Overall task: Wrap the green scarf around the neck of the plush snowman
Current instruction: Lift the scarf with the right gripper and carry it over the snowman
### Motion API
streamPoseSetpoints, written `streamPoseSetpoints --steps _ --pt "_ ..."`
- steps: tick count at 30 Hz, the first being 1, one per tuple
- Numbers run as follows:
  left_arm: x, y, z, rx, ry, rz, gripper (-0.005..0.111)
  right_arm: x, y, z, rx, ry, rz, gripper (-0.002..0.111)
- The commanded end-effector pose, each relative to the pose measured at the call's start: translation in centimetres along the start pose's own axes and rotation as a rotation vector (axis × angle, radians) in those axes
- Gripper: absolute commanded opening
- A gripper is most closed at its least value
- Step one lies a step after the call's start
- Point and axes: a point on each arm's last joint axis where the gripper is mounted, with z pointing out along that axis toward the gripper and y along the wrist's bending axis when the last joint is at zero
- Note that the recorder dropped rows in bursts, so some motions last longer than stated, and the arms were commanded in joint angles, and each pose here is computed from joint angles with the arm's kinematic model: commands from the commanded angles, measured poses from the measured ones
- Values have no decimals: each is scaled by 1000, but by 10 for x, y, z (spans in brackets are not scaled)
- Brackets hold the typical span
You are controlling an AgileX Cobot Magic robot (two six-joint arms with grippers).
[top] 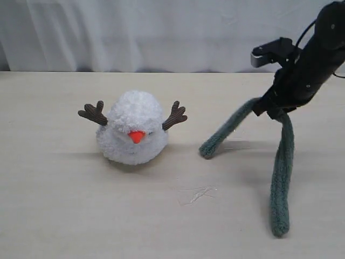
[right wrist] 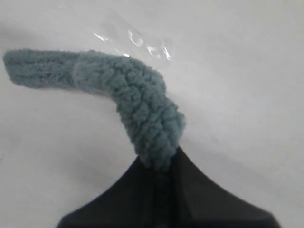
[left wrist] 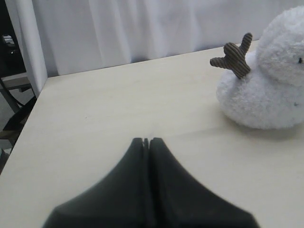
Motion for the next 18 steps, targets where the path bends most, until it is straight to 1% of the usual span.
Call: streamPoseSetpoints --steps 1,5,10,13,18 --pt "0 0 0 -5 -11 -1 0 -16 35 -55 48 -153 -152 4" --pt "0 0 0 -5 -11 -1 0 -25 66 -102 55 -281 -245 4" --pt "0 0 0 -5 -11 -1 0 -29 112 -149 21 -403 -398 4" --pt "0 0 0 -5 -11 -1 0 -28 136 -166 -8 -442 -463 4" --pt "0 0 0 -5 -11 -1 0 -25 177 -180 -58 -493 -599 4"
